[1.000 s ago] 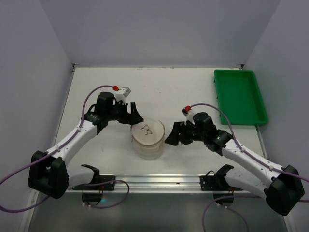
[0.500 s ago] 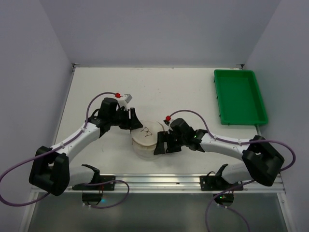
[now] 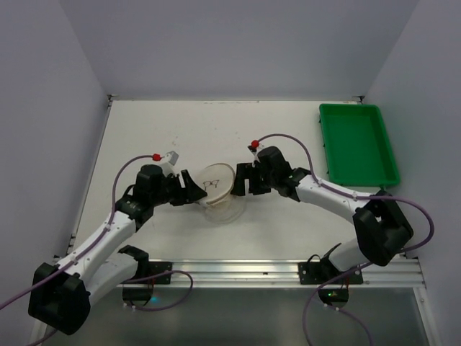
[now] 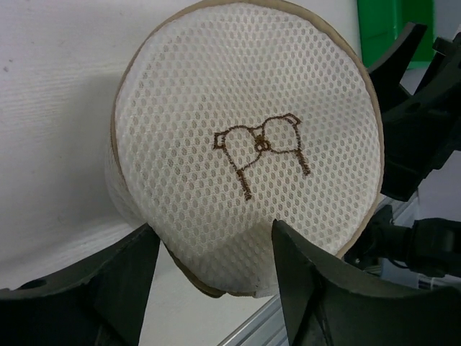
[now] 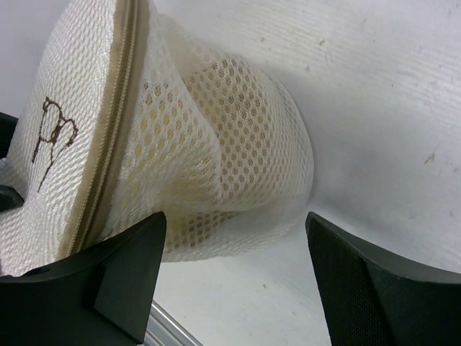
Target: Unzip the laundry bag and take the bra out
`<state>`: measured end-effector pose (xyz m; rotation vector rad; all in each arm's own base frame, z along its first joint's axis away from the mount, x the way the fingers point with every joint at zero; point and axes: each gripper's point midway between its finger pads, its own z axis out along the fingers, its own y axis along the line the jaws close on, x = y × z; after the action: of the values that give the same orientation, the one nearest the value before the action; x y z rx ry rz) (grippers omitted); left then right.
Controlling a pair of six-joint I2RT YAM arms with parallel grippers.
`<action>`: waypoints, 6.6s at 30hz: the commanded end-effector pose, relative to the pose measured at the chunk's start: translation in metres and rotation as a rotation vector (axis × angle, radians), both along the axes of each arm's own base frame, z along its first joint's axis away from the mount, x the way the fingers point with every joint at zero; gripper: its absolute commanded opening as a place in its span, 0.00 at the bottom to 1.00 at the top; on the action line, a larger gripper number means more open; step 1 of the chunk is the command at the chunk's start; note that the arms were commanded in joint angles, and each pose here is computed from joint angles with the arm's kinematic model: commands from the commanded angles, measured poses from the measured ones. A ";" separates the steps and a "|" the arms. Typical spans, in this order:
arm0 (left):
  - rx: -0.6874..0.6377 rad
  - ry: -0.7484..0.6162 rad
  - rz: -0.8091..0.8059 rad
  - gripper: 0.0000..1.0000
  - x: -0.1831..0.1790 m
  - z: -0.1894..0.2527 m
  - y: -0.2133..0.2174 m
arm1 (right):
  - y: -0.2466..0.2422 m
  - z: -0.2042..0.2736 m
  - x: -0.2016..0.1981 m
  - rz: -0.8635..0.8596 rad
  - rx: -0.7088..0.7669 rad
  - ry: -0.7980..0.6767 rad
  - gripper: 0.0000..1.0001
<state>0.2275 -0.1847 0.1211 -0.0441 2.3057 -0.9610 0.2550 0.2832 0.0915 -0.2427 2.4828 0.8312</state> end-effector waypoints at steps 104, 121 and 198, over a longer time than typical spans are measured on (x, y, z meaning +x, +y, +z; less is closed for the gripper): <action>0.021 0.049 -0.012 0.00 0.016 0.019 0.009 | -0.049 0.045 -0.008 0.008 -0.199 -0.324 0.00; 0.029 -0.080 0.316 1.00 0.071 0.082 0.044 | 0.109 0.073 -0.041 0.083 0.122 -0.190 0.00; -0.060 -0.006 0.327 0.93 0.062 0.055 0.033 | 0.135 0.101 -0.019 0.070 0.223 -0.250 0.00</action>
<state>0.3070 -0.1601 0.2062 -0.3015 2.1211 -0.8631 0.2146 0.4013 0.1539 -0.4157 2.2697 0.9859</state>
